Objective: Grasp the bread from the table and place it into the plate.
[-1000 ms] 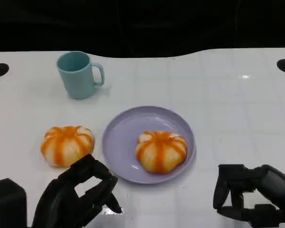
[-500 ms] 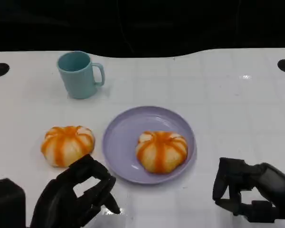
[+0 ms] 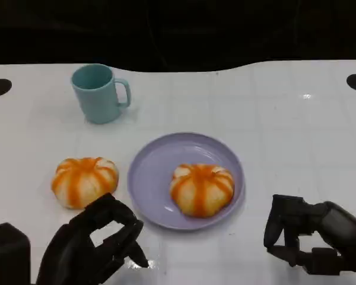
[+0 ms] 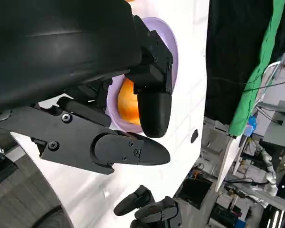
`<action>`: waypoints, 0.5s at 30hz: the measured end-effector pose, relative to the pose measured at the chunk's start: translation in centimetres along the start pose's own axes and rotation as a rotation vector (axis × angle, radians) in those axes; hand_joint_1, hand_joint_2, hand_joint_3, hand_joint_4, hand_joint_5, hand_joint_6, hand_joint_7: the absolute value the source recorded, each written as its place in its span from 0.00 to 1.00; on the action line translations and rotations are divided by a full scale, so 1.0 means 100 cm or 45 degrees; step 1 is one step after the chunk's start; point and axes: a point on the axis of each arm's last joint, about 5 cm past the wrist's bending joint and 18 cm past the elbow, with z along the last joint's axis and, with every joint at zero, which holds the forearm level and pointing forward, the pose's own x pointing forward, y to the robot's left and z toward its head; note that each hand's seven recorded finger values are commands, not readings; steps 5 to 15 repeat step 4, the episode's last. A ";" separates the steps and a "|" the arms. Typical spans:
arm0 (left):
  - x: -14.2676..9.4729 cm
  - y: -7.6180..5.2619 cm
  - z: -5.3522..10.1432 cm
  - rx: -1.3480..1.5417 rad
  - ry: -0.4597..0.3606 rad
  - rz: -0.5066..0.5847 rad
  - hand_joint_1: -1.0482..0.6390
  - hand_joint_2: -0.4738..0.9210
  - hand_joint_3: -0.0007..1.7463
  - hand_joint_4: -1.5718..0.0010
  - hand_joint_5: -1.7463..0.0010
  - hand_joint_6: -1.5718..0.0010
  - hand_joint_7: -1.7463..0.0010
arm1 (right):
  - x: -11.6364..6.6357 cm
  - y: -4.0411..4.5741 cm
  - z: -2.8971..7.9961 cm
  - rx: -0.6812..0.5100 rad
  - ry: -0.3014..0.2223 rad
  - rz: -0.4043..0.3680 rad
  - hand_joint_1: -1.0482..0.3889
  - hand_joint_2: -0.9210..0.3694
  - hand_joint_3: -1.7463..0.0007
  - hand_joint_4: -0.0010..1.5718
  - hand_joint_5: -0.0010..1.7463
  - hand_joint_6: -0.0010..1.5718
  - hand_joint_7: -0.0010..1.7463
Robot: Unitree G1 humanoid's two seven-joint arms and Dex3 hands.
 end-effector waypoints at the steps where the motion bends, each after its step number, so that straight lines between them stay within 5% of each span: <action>1: 0.000 0.000 0.000 0.001 0.000 -0.005 0.31 1.00 0.14 0.57 0.00 0.70 0.03 | 0.000 0.0003 0.000 0.001 -0.002 -0.001 0.46 0.00 0.82 0.44 1.00 0.29 0.99; 15: 0.000 0.001 -0.001 -0.001 0.000 -0.010 0.30 1.00 0.13 0.57 0.00 0.69 0.03 | 0.001 0.0010 0.000 -0.001 -0.010 -0.004 0.46 0.00 0.82 0.44 1.00 0.30 0.99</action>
